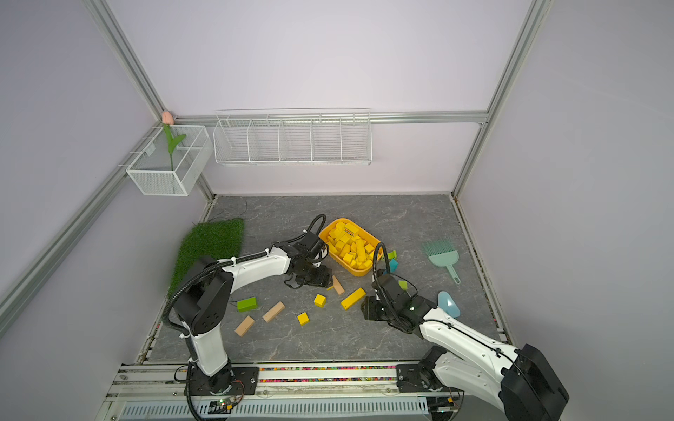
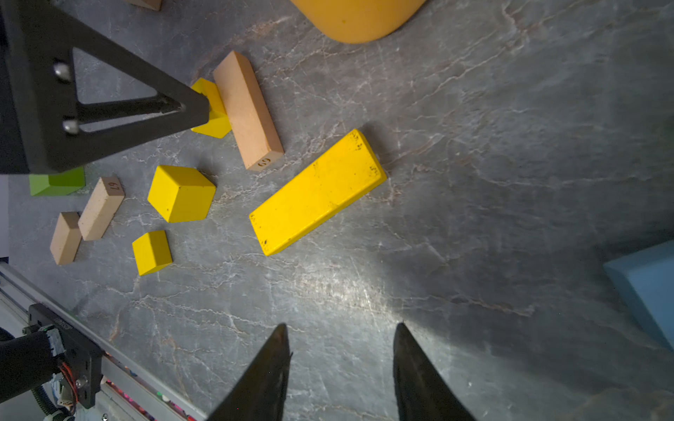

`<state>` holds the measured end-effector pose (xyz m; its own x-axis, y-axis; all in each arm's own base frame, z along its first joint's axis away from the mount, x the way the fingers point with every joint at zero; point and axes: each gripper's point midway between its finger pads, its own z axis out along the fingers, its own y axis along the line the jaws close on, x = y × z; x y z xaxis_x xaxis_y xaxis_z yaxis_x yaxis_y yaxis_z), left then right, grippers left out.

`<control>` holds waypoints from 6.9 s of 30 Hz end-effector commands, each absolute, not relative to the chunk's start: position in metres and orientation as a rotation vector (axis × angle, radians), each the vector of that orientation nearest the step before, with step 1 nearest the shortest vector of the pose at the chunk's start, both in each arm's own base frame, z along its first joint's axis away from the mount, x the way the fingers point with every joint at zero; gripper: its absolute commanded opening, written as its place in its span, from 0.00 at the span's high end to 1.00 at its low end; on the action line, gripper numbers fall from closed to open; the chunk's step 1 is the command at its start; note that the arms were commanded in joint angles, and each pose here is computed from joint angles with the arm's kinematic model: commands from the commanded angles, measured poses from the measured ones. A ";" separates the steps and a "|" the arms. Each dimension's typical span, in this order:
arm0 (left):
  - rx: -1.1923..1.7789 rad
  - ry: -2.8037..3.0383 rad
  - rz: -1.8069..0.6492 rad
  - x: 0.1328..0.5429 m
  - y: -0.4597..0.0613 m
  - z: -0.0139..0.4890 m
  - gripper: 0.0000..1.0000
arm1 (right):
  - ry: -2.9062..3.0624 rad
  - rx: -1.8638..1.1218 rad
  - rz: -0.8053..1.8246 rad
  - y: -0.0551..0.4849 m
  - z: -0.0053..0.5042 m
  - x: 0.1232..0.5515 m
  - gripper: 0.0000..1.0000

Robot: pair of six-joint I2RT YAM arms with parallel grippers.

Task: Pick out the yellow building blocks
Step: Pick up the building block from the center of the board, then place the building block in the storage box, then pick up the building block from the center of the board.

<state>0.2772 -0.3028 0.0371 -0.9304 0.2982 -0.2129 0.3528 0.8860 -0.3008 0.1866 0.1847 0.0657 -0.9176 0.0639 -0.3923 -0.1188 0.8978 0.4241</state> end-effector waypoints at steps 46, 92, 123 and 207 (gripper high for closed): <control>0.657 2.797 -0.289 0.298 -0.315 0.093 0.65 | 2.640 -0.017 0.625 0.184 0.070 0.189 0.52; 0.695 2.759 -0.054 0.437 -0.328 0.093 0.53 | 2.553 0.033 0.645 0.168 0.079 0.184 0.49; 0.507 2.607 -0.544 0.264 -0.269 0.123 0.49 | 2.738 0.028 0.570 0.187 0.071 0.190 0.49; 0.309 2.325 -0.674 0.254 -0.227 0.151 0.43 | 2.746 0.304 -0.169 0.229 0.109 0.232 0.52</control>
